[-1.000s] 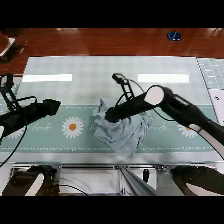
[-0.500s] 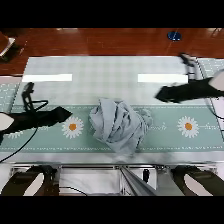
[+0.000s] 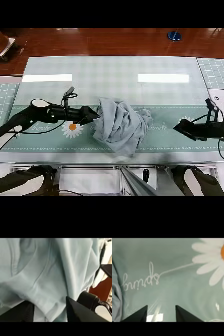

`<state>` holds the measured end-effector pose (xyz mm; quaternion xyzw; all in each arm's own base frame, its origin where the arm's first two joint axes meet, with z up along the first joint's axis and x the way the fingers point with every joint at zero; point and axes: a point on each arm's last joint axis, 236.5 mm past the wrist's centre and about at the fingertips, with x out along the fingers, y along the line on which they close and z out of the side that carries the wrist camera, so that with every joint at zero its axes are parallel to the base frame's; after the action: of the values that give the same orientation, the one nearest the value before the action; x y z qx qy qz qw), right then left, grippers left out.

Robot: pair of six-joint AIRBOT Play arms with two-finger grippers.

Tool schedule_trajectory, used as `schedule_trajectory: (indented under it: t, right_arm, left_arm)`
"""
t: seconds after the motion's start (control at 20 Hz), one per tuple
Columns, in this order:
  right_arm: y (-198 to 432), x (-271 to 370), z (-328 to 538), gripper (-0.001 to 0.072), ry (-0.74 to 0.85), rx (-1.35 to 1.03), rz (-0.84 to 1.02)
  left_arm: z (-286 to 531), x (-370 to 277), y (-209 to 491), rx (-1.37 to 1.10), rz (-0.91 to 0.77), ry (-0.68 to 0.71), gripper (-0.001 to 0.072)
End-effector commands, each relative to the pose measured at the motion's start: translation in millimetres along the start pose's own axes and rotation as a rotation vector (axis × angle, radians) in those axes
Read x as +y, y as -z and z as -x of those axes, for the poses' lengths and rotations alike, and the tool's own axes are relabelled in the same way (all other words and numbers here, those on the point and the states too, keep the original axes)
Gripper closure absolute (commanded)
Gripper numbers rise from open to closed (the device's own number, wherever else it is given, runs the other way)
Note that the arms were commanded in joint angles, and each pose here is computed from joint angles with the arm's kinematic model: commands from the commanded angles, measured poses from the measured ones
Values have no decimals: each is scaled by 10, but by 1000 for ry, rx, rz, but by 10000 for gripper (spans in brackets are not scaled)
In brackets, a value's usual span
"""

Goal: Fold the shirts.

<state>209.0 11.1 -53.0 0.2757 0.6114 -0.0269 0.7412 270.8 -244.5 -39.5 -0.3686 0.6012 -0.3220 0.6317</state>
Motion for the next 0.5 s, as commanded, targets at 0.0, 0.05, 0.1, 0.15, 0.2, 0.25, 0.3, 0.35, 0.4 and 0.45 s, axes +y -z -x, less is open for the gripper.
schedule_trajectory:
  t: [0.0, 0.05, 0.1, 0.15, 0.2, 0.25, 0.3, 0.35, 0.4, 0.45]
  right_arm:
    - [318, 70, -226, 308, -85, 74, -61]
    - [382, 117, -275, 308, -115, 89, -81]
    - [454, 209, -313, 308, -161, 109, -94]
    - [519, 284, -342, 308, -185, 128, -86]
    - [580, 357, -367, 308, -195, 145, -56]
    - [623, 448, -391, 308, -201, 155, -31]
    - [647, 546, -422, 309, -211, 156, -12]
    - [683, 654, -470, 309, -222, 163, 3]
    - [741, 749, -531, 308, -231, 183, 15]
    - [825, 833, -605, 308, -238, 215, 27]
  left_arm:
    - [-184, -142, -147, 2, -19, 70, 246]
    - [-202, -145, -157, 6, -32, 70, 354]
    - [-204, -148, -162, 5, -58, 71, 701]
    - [-199, -159, -170, 2, -86, 73, 690]
    - [-192, -165, -175, 2, -98, 75, 690]
    - [-185, -161, -187, -2, -101, 74, 690]
    - [-181, -154, -194, -4, -99, 73, 690]
    - [-177, -151, -202, -7, -99, 73, 690]
    - [-172, -148, -208, -9, -98, 73, 690]
    - [-165, -144, -215, -10, -96, 73, 690]
